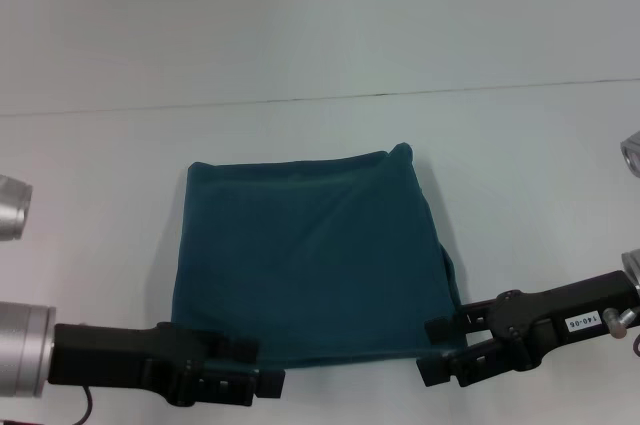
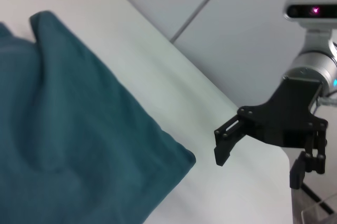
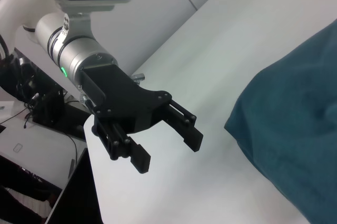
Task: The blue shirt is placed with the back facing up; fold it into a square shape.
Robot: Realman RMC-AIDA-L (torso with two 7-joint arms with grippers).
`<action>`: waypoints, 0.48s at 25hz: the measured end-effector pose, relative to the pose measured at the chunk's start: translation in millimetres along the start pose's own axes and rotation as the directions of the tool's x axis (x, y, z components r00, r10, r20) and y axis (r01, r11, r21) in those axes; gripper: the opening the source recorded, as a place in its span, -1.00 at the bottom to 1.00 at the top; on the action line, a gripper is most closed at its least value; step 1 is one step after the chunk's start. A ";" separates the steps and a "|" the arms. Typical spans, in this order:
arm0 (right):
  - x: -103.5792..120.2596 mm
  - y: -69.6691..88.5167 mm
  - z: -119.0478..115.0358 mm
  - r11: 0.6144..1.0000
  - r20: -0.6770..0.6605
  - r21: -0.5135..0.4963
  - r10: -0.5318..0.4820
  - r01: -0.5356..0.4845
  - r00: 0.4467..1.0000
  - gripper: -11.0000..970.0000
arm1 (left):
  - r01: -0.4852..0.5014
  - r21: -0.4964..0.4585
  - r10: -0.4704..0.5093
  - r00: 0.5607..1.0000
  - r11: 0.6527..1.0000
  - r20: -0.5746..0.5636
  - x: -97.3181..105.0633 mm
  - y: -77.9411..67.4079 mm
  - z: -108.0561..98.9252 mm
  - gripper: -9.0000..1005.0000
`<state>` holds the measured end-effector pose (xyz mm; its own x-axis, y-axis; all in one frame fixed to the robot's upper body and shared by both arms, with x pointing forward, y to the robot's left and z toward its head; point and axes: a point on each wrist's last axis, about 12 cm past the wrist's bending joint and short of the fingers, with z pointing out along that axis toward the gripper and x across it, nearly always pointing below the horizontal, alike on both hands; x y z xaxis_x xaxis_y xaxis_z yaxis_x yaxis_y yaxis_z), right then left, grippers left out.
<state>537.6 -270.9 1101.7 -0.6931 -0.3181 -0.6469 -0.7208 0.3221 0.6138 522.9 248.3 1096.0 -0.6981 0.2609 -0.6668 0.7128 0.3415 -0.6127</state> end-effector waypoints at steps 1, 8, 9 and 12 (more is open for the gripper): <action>0.4 0.0 -0.5 1.000 0.000 0.000 0.001 -0.001 1.000 0.91 | -0.019 0.001 0.019 1.000 1.000 0.000 0.2 -0.3 0.9 0.52; -2.8 0.2 -1.3 1.000 -0.012 -0.002 -0.016 0.016 1.000 0.91 | -0.135 0.004 0.135 0.991 0.991 0.020 -2.5 -0.7 2.9 0.63; -3.7 0.1 -1.5 1.000 -0.012 -0.001 -0.021 0.021 1.000 0.91 | -0.148 0.004 0.148 0.989 0.989 0.027 -2.4 -0.9 2.8 0.63; -5.2 0.1 -2.4 1.000 -0.013 0.002 -0.030 0.030 0.999 0.91 | -0.162 0.007 0.162 0.986 0.987 0.045 -2.4 -1.4 2.8 0.64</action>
<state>541.1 -271.4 1106.1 -0.6716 -0.3390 -0.6588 -0.7409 0.3148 0.5933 523.8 244.6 1097.3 -0.5700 0.2722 -0.7752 0.8169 0.2884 -0.4994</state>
